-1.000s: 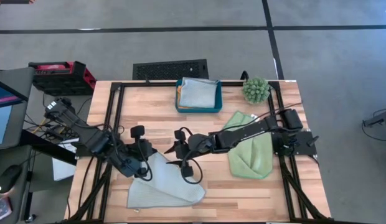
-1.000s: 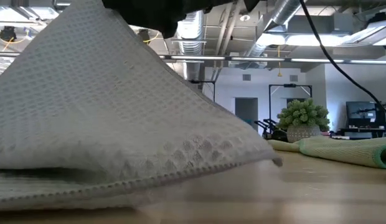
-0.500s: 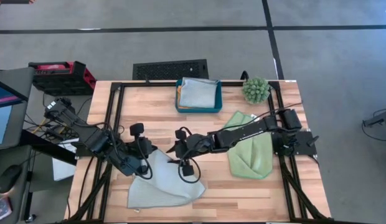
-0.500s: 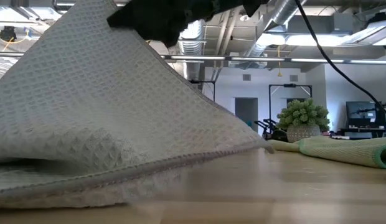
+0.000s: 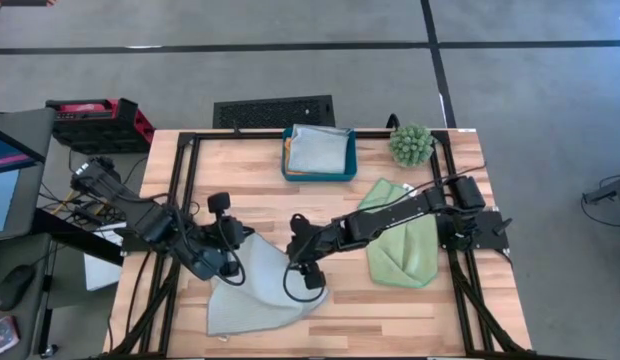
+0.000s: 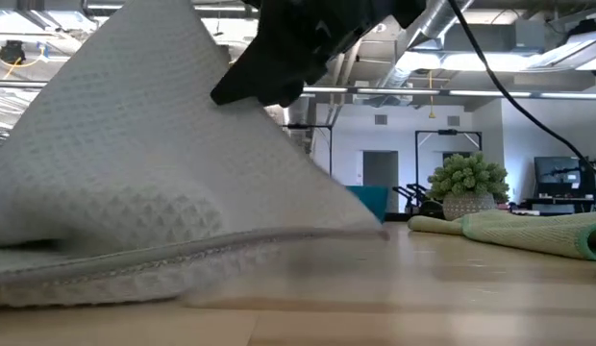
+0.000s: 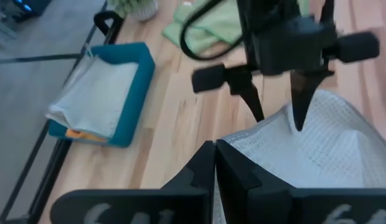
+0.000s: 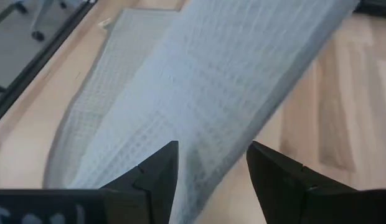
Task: Fold microfiber towels
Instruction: Fold the gray microfiber cloth
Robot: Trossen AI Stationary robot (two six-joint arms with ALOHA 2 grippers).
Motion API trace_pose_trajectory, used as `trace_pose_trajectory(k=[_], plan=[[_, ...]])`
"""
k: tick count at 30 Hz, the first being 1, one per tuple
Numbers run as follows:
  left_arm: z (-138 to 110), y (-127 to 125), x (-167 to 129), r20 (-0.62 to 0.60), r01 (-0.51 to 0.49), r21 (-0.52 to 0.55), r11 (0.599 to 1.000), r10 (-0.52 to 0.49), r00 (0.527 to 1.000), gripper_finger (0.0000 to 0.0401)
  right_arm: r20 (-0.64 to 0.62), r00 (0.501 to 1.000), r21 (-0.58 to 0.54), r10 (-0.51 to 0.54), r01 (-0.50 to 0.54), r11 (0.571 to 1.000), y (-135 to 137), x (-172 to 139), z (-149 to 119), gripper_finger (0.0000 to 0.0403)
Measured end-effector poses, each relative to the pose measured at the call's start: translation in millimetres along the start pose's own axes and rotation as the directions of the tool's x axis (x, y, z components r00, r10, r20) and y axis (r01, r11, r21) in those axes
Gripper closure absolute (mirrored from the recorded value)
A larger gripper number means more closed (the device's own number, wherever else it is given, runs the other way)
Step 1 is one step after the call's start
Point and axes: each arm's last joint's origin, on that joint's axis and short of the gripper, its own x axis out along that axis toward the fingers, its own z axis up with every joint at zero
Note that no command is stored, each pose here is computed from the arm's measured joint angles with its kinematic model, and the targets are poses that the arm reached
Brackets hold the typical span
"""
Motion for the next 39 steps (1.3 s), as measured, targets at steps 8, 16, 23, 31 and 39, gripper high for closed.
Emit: trace_pose_trajectory(k=[8, 16, 23, 31, 39], plan=[[19.6, 9.5, -20.1, 0.065, 0.019, 0.025, 0.999, -0.021, 0.998, 0.0401, -0.094, 0.995, 0.011, 0.028, -0.027, 1.000, 3.7, -0.6, -8.9, 0.0191], [22.6, 24.3, -35.5, 0.039, -0.042, 0.043, 0.998, 0.040, 0.998, 0.0401, -0.216, 0.975, 0.044, 0.057, -0.049, 0.998, 14.6, -2.3, -19.9, 0.0191], [22.2, 29.0, -39.7, 0.024, -0.061, 0.062, 0.996, 0.059, 0.998, 0.0401, -0.271, 0.959, 0.035, 0.078, -0.071, 0.997, 24.0, -3.6, -24.7, 0.0194], [22.2, 29.1, -39.8, 0.024, -0.062, 0.058, 0.996, 0.061, 0.998, 0.0401, -0.277, 0.948, 0.053, 0.154, -0.144, 0.988, 26.6, -4.2, -25.7, 0.0253], [21.1, 29.4, -39.8, 0.012, -0.058, 0.046, 0.997, 0.058, 0.998, 0.0401, -0.283, 0.948, -0.004, 0.144, -0.151, 0.988, 27.1, -4.3, -26.1, 0.0387]])
